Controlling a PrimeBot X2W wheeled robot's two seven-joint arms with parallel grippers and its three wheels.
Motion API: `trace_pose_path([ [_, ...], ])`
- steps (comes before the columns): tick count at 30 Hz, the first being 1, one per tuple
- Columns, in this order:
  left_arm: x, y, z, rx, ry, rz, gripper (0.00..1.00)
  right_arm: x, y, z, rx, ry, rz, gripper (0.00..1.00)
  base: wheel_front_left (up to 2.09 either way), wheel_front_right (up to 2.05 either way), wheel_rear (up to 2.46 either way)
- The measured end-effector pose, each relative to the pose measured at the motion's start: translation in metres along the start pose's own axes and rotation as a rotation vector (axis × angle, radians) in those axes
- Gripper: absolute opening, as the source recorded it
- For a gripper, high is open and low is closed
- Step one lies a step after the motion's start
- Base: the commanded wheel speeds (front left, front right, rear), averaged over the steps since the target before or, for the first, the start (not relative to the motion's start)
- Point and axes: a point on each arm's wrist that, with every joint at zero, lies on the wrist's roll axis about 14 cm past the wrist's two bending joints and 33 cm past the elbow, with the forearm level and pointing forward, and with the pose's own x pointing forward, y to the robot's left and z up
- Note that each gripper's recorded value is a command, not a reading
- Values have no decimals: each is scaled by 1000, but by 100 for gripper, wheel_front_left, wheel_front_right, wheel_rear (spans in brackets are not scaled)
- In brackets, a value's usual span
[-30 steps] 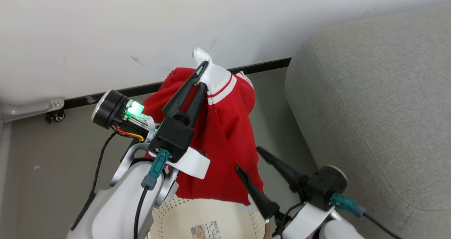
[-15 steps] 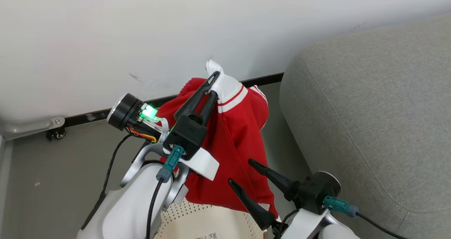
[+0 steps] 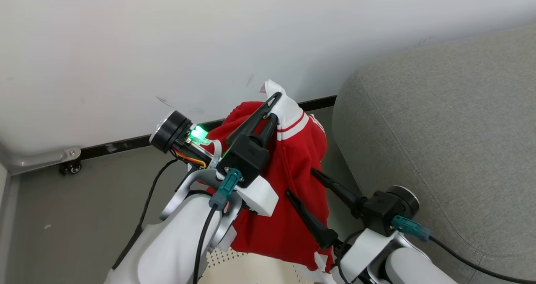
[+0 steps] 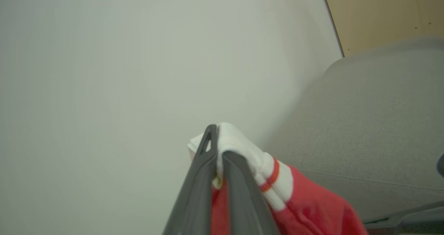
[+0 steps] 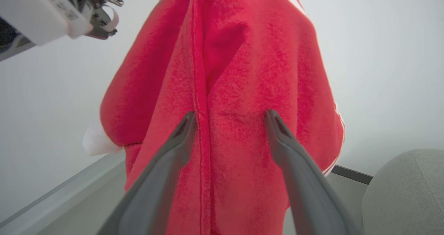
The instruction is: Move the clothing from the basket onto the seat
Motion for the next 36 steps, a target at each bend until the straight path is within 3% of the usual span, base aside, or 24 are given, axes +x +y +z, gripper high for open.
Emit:
trace_pose_path([
  [8, 3, -9, 6, 1, 5, -28, 0, 11, 0, 9, -36, -21, 0, 100, 0, 0, 0],
  [19, 6, -23, 20, 3, -30, -78, 0, 27, -30, 33, -146, -49, -49, 100, 0, 0, 0],
  [30, 6, -36, 19, -6, -28, -128, 0, 45, -14, 39, -217, -44, 13, 100, 0, 0, 0],
  [31, 6, -36, 18, -8, -27, -129, 0, 46, -12, 40, -224, -44, 19, 93, 0, 0, 0],
  [32, 6, -36, 18, -13, -26, -133, 0, 47, -11, 40, -234, -43, 24, 65, 0, 0, 0],
  [33, 6, -36, 18, -17, -26, -135, 0, 48, -10, 39, -241, -42, 30, 47, 0, 0, 0],
  [35, 7, -36, 18, -20, -27, -135, 0, 51, -9, 41, -252, -45, 39, 33, 0, 0, 0],
  [36, 8, -35, 18, -21, -29, -134, 0, 51, -9, 42, -259, -52, 41, 17, 0, 0, 0],
])
